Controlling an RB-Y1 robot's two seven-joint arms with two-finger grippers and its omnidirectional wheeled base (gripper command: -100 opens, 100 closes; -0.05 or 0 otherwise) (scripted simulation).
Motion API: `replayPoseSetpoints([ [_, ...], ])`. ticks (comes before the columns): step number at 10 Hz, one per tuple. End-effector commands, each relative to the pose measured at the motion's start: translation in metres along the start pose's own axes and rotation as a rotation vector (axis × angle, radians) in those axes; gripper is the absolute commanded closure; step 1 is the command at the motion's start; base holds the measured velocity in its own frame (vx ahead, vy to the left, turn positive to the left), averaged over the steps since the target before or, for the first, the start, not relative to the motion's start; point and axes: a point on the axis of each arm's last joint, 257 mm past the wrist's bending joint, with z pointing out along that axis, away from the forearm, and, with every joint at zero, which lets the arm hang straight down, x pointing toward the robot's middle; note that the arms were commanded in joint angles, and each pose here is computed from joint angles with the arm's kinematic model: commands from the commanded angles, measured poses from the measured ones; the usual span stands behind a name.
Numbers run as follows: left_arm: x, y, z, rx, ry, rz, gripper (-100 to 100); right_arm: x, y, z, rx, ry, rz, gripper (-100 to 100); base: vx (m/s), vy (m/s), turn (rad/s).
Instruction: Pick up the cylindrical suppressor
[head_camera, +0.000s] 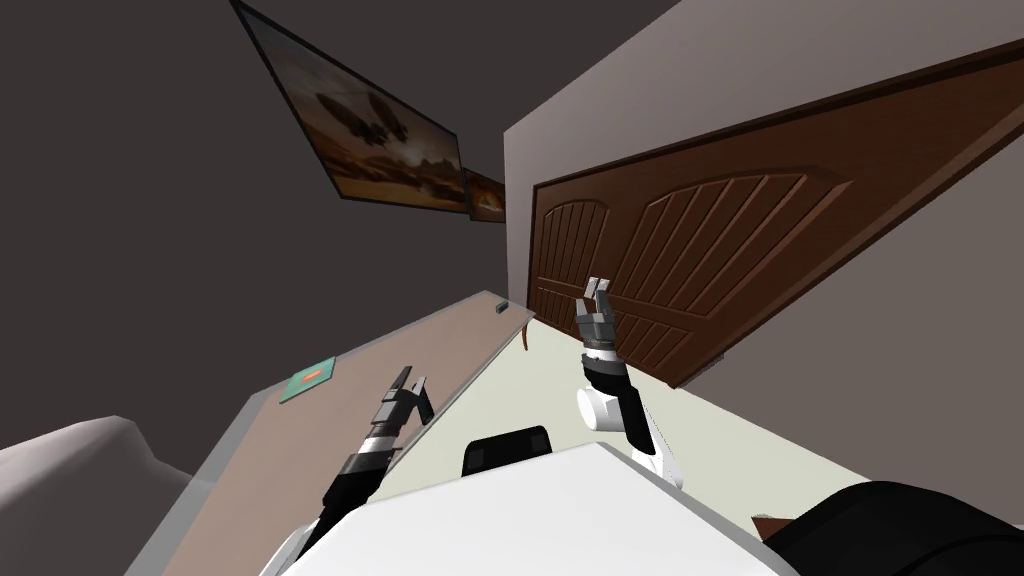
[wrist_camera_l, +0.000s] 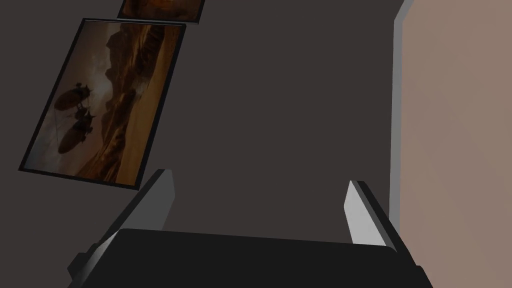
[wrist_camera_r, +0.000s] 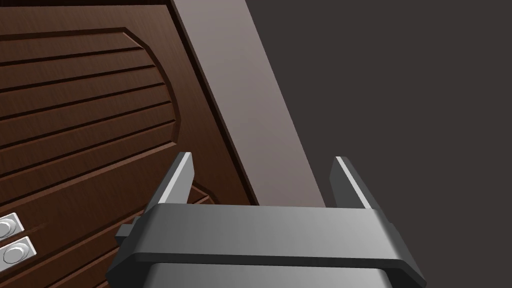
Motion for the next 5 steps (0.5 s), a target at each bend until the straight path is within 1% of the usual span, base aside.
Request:
replayPoseSetpoints([
  [1,-0.005,0.016,-0.006,-0.041,-0.001,-0.008,-100,0.000,0.000,0.000,0.000,0.000,0.000,0,0.010,0.035,-0.041],
  [2,-0.010,0.034,-0.014,-0.090,0.006,-0.019,-100,0.000,0.000,0.000,0.000,0.000,0.000,0,0.012,0.035,-0.105],
  [3,-0.015,0.052,-0.023,-0.138,0.013,-0.029,-100,0.000,0.000,0.000,0.000,0.000,0.000,0,0.013,0.049,-0.190],
  [4,-0.018,0.063,-0.029,-0.163,0.003,-0.030,-100,0.000,0.000,0.000,0.000,0.000,0.000,0,0.013,0.047,-0.073],
  [5,-0.021,0.076,-0.037,-0.201,0.013,-0.040,-100,0.000,0.000,0.000,0.000,0.000,0.000,0,0.015,0.037,-0.100],
])
